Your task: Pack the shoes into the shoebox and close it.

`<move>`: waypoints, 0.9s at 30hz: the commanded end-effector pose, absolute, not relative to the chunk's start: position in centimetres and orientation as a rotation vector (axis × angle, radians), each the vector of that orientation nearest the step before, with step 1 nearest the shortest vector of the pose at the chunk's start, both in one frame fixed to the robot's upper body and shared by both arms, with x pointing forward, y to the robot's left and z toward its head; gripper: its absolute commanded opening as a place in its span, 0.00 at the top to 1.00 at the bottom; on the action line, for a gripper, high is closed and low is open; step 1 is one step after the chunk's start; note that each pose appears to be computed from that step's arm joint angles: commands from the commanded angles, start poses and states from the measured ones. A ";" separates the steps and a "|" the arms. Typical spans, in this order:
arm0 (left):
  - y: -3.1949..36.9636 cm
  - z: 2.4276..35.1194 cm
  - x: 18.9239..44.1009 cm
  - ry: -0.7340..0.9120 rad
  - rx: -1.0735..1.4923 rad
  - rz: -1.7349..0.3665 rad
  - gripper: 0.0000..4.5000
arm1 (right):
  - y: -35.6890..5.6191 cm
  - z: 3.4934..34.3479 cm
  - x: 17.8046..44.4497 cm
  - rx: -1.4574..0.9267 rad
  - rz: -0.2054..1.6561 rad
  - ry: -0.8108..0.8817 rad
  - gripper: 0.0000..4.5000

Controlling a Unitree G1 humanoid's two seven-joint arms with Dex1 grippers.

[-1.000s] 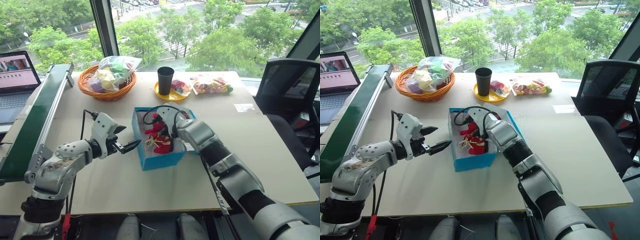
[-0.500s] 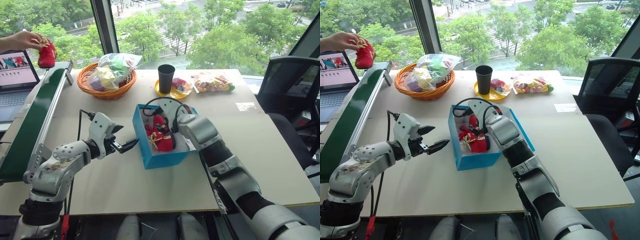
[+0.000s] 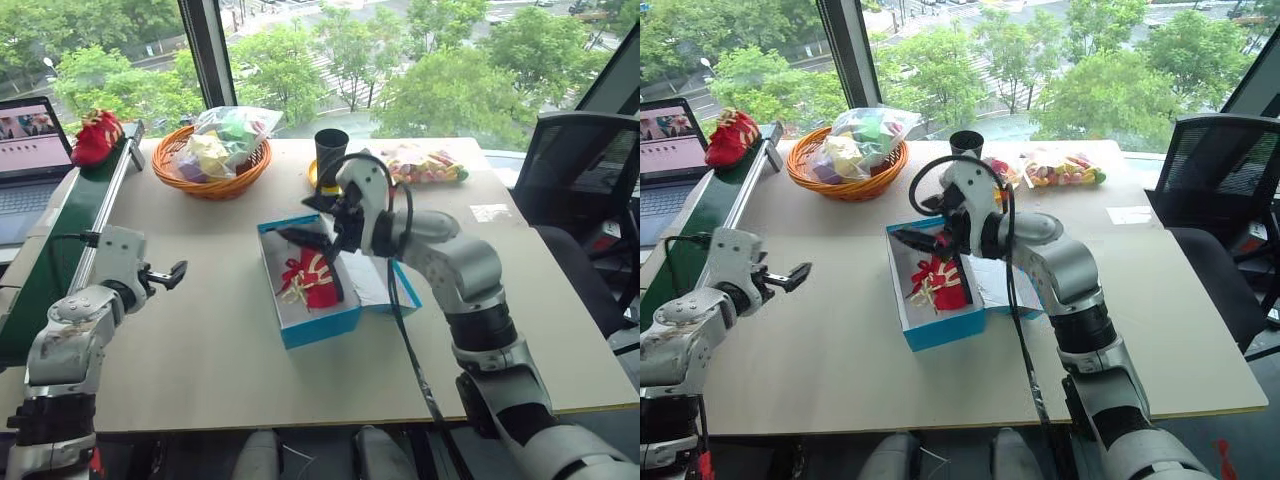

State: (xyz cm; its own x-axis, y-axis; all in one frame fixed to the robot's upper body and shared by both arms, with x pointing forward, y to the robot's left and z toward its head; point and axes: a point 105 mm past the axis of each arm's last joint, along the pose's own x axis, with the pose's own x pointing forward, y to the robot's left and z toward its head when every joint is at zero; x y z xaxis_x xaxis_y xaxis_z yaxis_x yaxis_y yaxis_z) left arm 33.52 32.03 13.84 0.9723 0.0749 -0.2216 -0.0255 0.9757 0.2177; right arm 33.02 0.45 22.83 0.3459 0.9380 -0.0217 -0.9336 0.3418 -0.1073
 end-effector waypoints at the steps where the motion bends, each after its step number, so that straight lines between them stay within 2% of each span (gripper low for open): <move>1: 34.7 16.2 33.3 0.116 0.229 0.175 0.00 | 1.4 23.7 32.0 -0.104 1.272 -0.130 0.01; 3: 36.1 17.0 32.8 0.042 0.165 0.222 0.00 | 1.7 22.7 32.4 -0.061 1.256 -0.121 0.01; 10: 39.2 17.0 31.6 -0.018 0.128 0.341 0.00 | 2.1 20.1 32.5 -0.078 1.262 -0.101 0.01; 17: 41.8 17.6 31.4 -0.049 0.148 0.370 0.00 | 2.2 21.0 32.0 -0.059 1.286 -0.144 0.01; 22: 44.3 17.1 31.6 0.020 0.239 0.407 0.00 | 2.1 21.2 32.2 -0.090 1.249 -0.172 0.01; 27: 45.4 18.2 32.8 0.063 0.283 0.372 0.00 | 2.0 21.0 32.4 -0.077 1.234 -0.147 0.01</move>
